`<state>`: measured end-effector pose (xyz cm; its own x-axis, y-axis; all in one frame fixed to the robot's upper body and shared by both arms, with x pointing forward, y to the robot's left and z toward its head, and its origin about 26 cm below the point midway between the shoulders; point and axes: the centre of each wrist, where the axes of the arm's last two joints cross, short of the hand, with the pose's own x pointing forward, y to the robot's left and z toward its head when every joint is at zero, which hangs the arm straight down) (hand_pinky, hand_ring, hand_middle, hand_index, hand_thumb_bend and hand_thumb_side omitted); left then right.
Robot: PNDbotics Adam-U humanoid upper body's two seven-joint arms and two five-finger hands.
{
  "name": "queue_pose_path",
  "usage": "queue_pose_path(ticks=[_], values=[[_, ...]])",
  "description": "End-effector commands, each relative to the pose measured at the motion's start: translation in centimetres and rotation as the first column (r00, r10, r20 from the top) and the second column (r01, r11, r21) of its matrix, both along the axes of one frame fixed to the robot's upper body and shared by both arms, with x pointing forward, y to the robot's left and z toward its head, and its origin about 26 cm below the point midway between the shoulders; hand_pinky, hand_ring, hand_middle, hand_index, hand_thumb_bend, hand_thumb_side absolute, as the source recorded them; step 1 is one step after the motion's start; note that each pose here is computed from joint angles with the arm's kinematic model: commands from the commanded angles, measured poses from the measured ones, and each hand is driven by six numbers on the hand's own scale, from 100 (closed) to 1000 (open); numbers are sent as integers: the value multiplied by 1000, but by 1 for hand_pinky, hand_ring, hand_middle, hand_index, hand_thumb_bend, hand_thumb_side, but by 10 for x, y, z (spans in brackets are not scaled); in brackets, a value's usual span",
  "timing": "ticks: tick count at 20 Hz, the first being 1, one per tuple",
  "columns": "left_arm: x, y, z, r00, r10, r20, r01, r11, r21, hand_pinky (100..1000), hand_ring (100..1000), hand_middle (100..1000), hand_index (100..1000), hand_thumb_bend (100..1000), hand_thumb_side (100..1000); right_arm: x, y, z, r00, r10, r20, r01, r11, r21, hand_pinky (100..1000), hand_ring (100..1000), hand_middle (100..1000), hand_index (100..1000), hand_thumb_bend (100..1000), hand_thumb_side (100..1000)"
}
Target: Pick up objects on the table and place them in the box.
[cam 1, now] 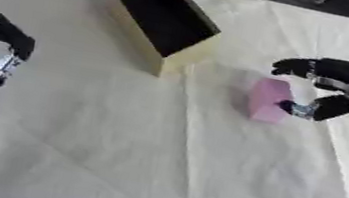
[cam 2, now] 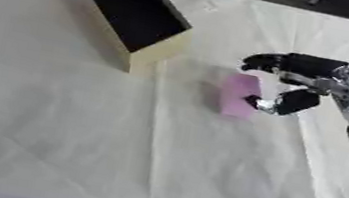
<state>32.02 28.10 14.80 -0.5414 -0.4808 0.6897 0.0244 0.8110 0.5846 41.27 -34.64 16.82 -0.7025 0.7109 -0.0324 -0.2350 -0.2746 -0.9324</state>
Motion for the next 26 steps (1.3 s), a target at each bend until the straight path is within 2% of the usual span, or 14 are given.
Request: queue_pose_path(ticks=[1, 8, 17, 21, 26], values=[[0, 2, 9, 1000, -6, 26, 6, 1000, 17, 653, 507, 449, 559, 375, 602, 2, -6, 10, 986, 140, -87, -154, 972, -180, 898, 990, 998, 1000, 233, 867], [-1, 2, 9, 1000, -4, 25, 4, 1000, 17, 653, 507, 449, 559, 373, 603, 3, -9, 3, 988, 120, -93, -135, 974, -182, 888, 978, 987, 991, 248, 843], [-1, 2, 9, 1000, -4, 24, 4, 1000, 18, 654, 506, 448, 559, 373, 603, 3, -10, 6, 990, 135, -47, -141, 976, -166, 872, 958, 967, 879, 292, 750], [-1, 2, 9, 1000, -5, 25, 4, 1000, 17, 654, 506, 448, 559, 372, 603, 2, -10, 11, 990, 142, -22, -144, 978, -152, 866, 951, 959, 793, 300, 659], [-1, 2, 9, 1000, -6, 26, 5, 1000, 16, 654, 506, 448, 558, 373, 602, 0, -11, 26, 987, 158, 20, -154, 979, -132, 865, 949, 957, 776, 294, 603]])
